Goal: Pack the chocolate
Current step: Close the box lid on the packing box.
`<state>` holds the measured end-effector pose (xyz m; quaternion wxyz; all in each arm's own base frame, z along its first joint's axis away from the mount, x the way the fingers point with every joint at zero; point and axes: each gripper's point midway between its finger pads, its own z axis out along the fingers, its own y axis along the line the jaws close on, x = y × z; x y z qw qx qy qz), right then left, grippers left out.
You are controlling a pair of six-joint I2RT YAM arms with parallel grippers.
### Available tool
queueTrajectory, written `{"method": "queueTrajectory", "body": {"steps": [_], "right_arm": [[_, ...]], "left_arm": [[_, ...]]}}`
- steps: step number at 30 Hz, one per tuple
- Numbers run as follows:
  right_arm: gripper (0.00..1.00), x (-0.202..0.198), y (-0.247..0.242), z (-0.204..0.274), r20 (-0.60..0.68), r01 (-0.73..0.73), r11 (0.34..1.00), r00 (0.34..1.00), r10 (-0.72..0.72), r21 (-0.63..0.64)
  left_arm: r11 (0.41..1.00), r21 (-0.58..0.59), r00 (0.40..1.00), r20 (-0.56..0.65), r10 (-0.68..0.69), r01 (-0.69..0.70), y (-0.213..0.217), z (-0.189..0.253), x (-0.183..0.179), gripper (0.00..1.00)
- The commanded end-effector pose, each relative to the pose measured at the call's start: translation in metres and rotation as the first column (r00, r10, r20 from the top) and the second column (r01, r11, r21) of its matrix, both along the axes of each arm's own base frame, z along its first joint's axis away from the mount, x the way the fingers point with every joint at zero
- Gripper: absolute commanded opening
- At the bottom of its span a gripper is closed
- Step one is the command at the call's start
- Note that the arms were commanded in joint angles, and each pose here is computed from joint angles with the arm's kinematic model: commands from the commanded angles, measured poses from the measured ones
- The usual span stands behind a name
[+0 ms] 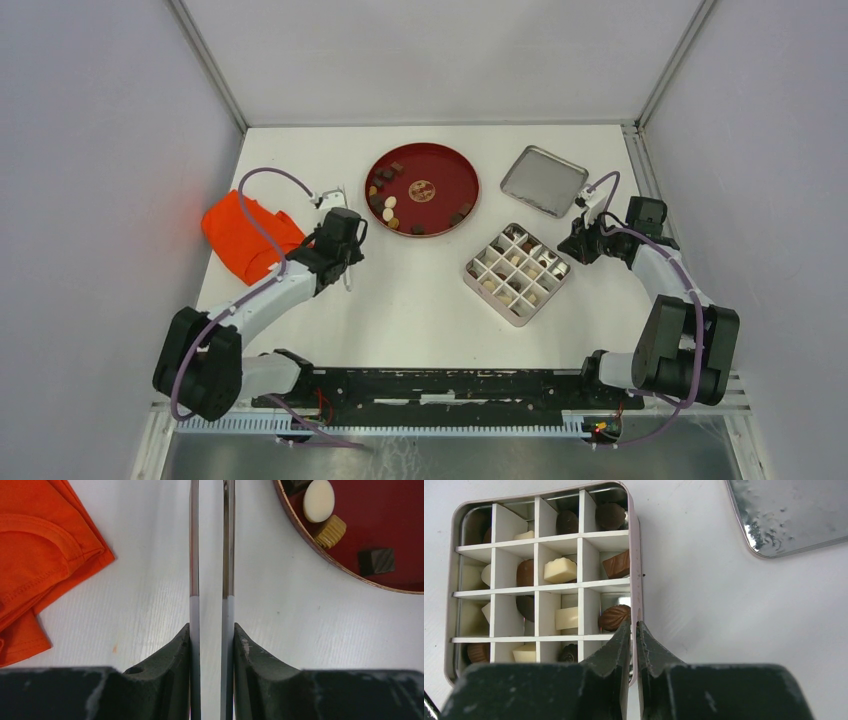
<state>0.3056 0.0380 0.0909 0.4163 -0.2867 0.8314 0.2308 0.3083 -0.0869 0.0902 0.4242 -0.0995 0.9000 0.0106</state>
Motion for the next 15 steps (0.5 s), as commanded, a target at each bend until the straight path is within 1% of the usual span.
{"method": "queueTrajectory", "body": {"steps": [1, 8, 15], "right_arm": [[0.13, 0.008, 0.003, 0.018, 0.063, -0.033, 0.999, 0.997, 0.033, 0.001], [0.13, 0.008, 0.004, 0.017, 0.060, -0.036, 0.999, 0.998, 0.036, 0.003], [0.13, 0.008, 0.004, 0.016, 0.056, -0.038, 0.999, 0.998, 0.038, 0.003]], "left_arm": [[0.995, -0.095, 0.999, 0.030, 0.045, -0.042, -0.008, -0.006, 0.017, 0.02], [0.990, -0.112, 0.996, -0.046, 0.079, -0.084, -0.007, -0.037, 0.017, 0.02], [0.985, -0.132, 0.991, -0.087, 0.101, -0.112, -0.010, -0.057, 0.016, 0.03]]}}
